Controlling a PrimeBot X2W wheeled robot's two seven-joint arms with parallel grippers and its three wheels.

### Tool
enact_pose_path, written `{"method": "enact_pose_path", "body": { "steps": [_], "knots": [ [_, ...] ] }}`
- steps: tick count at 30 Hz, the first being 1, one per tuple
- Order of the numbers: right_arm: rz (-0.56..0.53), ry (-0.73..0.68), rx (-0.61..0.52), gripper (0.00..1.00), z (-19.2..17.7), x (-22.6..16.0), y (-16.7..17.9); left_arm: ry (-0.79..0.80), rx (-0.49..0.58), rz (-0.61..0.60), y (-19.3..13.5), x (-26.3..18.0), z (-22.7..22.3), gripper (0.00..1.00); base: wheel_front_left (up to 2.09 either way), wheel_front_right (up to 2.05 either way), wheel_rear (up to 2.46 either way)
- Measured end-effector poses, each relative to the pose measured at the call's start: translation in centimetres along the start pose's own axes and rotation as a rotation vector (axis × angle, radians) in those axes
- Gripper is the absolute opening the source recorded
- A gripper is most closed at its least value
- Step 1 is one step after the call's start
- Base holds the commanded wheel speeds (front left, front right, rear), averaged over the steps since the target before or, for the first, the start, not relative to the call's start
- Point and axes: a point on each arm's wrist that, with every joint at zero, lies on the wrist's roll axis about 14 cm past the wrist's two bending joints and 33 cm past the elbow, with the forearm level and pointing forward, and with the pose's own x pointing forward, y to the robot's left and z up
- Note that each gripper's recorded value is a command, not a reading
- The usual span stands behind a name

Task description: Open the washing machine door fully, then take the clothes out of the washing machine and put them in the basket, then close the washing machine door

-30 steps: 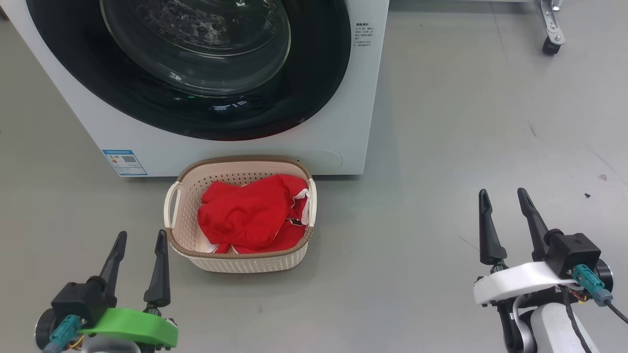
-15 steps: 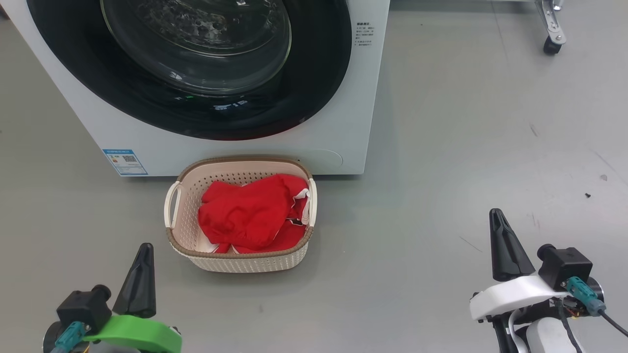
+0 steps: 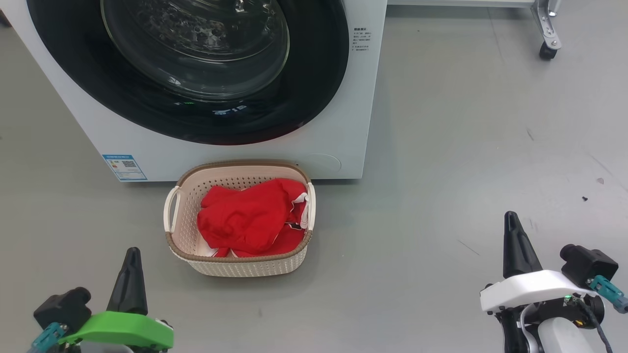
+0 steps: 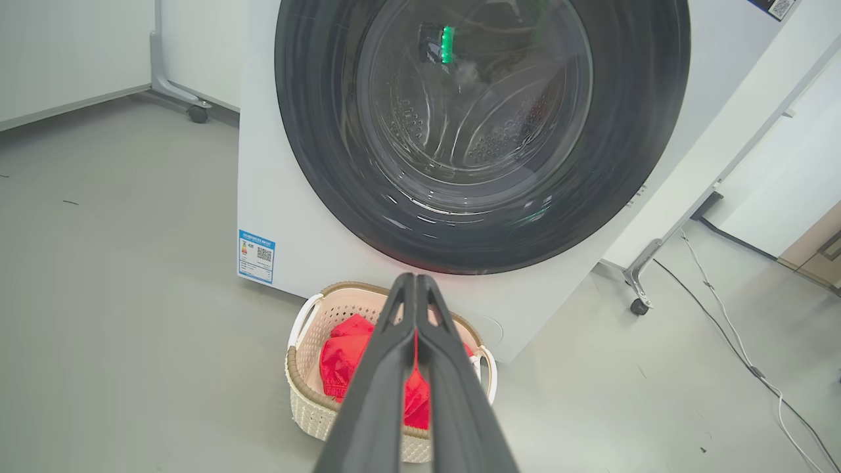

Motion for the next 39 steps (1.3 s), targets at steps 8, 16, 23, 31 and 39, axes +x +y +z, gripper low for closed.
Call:
{"method": "enact_pose_path", "body": {
  "steps": [8,16,23,31,39],
  "knots": [
    [-0.027,0.004,0.087,0.0,0.2,-0.1,-0.6,0.008,-0.078,0.017,0.3,0.0,0.1,0.0,0.0,0.0,0.0],
    [-0.055,0.006,0.19,0.0,0.4,-0.2,-1.3,0.017,-0.177,0.035,0.6,0.0,0.1,0.0,0.0,0.0,0.0],
    [-0.073,0.015,0.286,0.0,0.4,-0.4,-1.9,0.021,-0.265,0.047,0.8,-0.1,0.1,0.0,0.0,0.0,0.0],
    [-0.094,0.016,0.392,0.0,0.5,-0.5,-2.5,0.033,-0.364,0.053,0.8,-0.1,0.0,0.0,0.0,0.0,0.0],
    [-0.107,0.013,0.496,0.0,0.7,-0.7,-3.0,0.036,-0.462,0.062,1.0,-0.1,0.1,0.0,0.0,0.0,0.0]
  ]
}}
